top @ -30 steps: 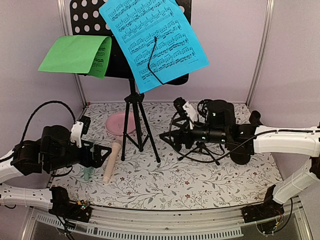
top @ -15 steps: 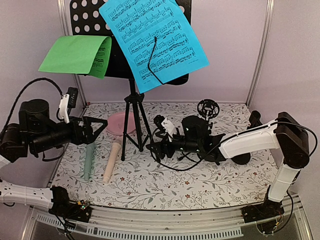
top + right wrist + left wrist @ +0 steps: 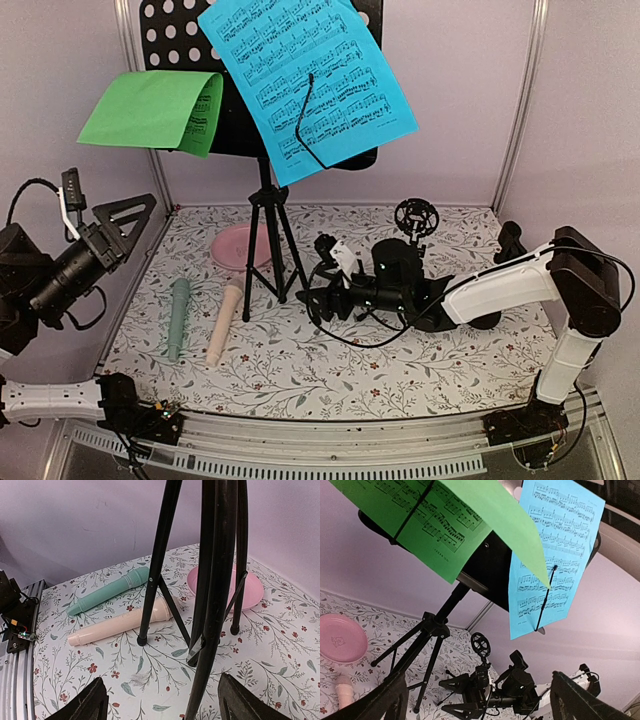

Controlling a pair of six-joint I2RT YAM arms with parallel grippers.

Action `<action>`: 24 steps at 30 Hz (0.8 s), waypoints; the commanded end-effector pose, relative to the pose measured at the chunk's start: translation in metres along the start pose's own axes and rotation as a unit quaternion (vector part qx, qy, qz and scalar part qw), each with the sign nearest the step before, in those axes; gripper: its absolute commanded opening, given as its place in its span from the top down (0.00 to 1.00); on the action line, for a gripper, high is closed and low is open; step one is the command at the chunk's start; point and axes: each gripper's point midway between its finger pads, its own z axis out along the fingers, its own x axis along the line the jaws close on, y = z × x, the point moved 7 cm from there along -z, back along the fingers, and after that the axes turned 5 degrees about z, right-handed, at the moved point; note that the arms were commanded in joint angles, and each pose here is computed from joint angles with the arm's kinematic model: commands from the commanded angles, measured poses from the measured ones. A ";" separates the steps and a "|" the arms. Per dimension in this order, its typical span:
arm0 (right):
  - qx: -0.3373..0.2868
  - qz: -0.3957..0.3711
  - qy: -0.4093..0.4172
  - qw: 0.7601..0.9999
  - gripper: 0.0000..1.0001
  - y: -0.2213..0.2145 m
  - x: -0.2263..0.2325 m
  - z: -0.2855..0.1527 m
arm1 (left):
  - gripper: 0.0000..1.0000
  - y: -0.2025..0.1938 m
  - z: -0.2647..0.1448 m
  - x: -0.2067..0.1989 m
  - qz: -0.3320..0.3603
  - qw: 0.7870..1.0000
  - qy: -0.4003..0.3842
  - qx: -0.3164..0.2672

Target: Pack up the instrument practice props

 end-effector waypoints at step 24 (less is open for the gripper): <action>-0.019 0.020 0.011 1.000 0.23 0.009 0.004 -0.007 | 0.04 0.048 0.032 -0.045 -0.087 0.977 -0.081 -0.178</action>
